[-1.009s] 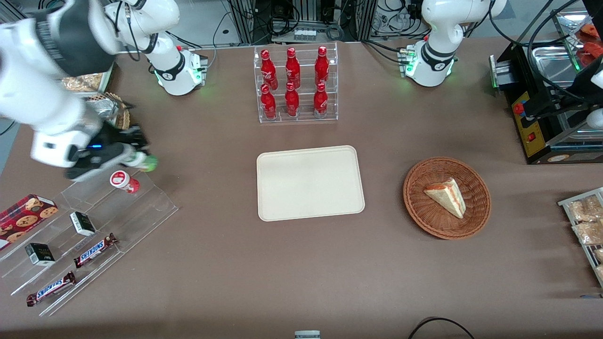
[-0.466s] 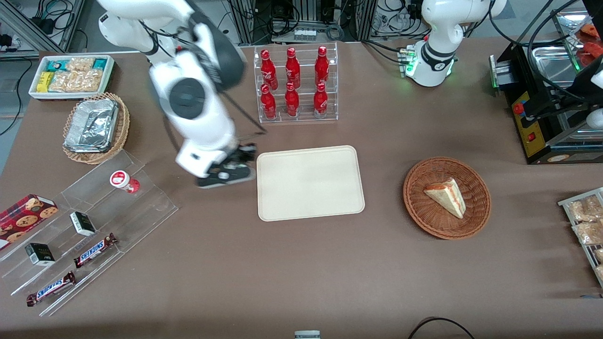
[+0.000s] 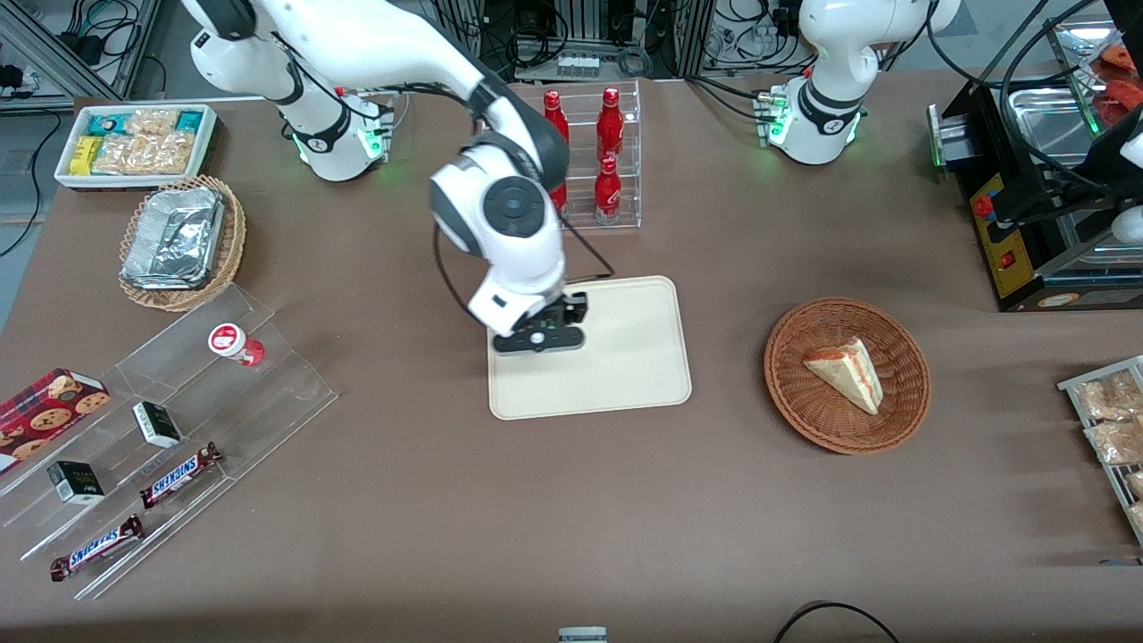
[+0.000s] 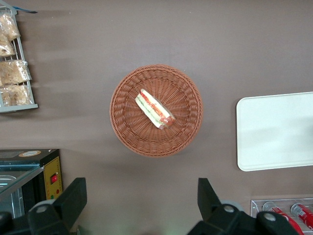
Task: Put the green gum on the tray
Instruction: 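Carry the held gum tub over the cream tray, then lower the gum tub onto the tray and open the right gripper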
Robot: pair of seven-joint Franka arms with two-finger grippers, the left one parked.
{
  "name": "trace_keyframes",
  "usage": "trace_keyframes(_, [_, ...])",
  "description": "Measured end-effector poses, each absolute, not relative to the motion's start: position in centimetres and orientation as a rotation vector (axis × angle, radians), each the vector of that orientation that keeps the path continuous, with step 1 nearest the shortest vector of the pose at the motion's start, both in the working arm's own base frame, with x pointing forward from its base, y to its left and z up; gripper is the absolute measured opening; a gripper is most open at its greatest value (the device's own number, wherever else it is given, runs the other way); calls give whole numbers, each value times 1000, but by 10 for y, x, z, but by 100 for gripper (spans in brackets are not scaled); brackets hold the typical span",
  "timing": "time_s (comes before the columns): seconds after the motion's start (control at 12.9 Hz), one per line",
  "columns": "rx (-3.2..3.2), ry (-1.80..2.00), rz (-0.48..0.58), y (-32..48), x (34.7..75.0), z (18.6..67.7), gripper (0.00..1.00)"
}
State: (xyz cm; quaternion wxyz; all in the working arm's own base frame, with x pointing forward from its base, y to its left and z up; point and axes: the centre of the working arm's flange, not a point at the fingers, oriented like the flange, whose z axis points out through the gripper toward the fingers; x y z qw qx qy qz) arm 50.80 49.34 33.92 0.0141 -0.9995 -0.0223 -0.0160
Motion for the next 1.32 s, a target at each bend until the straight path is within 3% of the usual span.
trace_keyframes(0.31, [-3103, -136, -81, 531, 482, 288, 59])
trace_keyframes(1.09, [-3101, -134, -115, 528, 483, 232, 59])
trace_keyframes(1.16, [-3101, -136, -116, 528, 483, 231, 64])
trace_keyframes(1.32, [-3107, -138, -109, 527, 483, 225, 84])
